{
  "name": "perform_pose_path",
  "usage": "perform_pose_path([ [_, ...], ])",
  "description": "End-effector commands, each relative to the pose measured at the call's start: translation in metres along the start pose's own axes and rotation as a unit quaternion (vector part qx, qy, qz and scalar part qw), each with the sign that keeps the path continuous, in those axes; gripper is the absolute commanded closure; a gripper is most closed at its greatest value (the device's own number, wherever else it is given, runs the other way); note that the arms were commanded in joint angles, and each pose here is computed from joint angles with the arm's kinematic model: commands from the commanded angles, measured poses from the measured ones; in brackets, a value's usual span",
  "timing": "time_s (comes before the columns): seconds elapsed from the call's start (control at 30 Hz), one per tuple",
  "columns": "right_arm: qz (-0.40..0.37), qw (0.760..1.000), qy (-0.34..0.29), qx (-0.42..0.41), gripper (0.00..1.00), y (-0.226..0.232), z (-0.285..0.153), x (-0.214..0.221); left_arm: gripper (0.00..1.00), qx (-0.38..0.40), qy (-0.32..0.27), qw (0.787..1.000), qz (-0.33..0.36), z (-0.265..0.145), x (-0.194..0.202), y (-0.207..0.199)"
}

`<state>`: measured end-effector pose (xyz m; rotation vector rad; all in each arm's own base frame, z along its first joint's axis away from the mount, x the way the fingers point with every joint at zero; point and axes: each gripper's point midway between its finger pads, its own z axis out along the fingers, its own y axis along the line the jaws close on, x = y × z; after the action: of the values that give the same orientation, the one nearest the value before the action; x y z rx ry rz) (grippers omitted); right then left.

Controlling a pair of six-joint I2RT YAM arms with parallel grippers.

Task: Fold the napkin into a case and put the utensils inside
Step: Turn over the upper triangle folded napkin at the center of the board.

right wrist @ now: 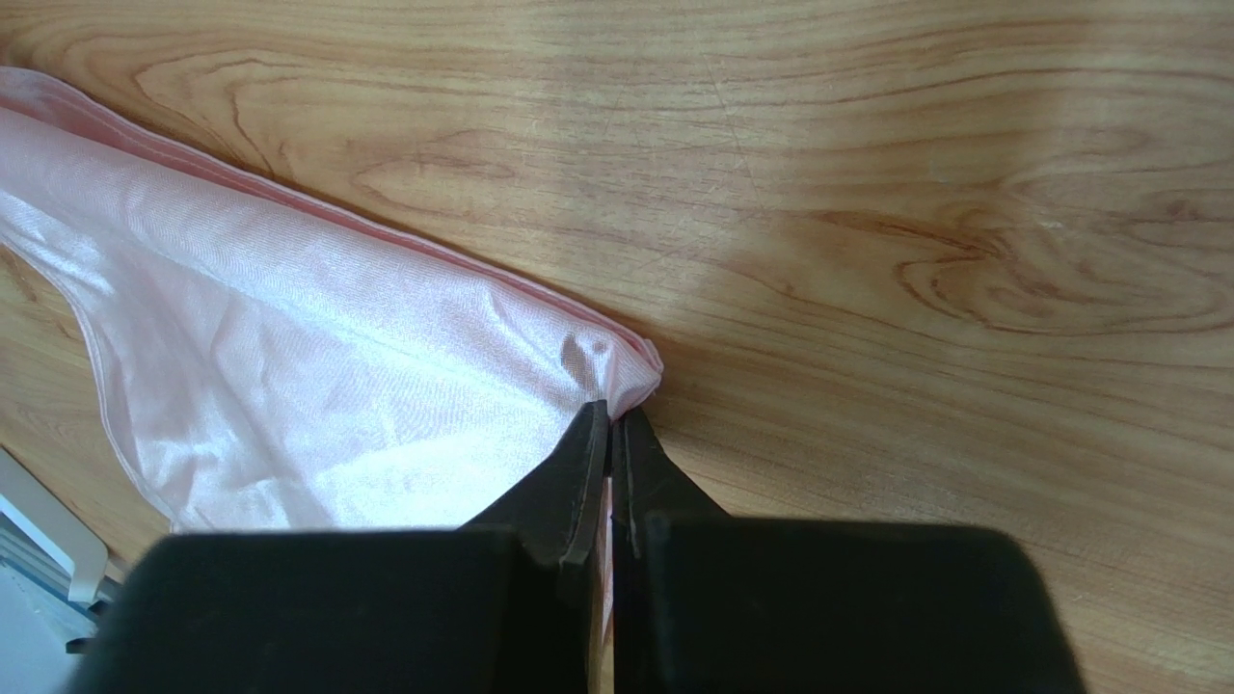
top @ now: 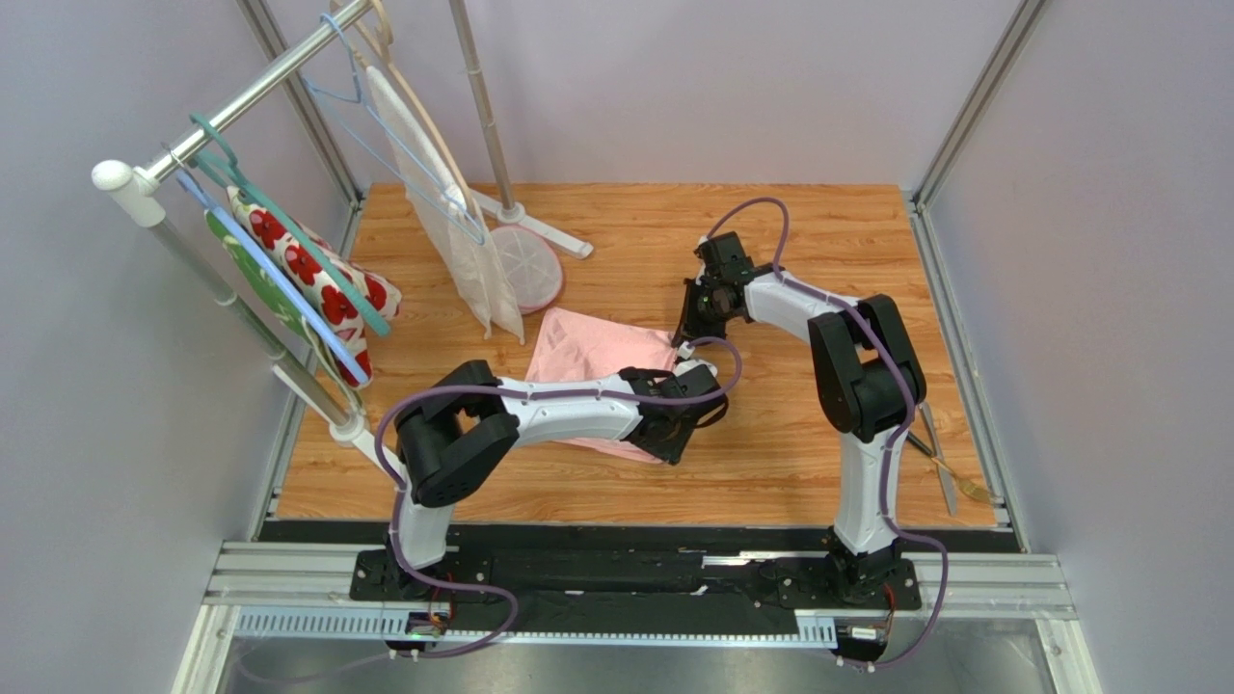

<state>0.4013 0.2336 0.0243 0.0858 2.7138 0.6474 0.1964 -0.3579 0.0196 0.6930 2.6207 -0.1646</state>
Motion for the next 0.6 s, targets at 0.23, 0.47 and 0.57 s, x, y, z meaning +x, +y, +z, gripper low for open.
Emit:
perform_pose_path([
  [0.23, 0.009, 1.000, -0.007, -0.001, 1.00, -0.001, 0.012, 0.000, 0.73, -0.066, 0.020, 0.997, 0.018, 0.024, 0.021, 0.016],
  [0.47, 0.006, 0.998, -0.035, -0.057, 1.00, 0.028, -0.003, -0.018, 1.00, -0.066, -0.023, 0.997, 0.013, -0.021, -0.002, 0.025],
  [0.57, 0.001, 0.996, -0.048, -0.069, 1.00, 0.041, -0.020, -0.028, 1.00, -0.051, -0.043, 0.998, 0.011, -0.047, -0.009, 0.029],
])
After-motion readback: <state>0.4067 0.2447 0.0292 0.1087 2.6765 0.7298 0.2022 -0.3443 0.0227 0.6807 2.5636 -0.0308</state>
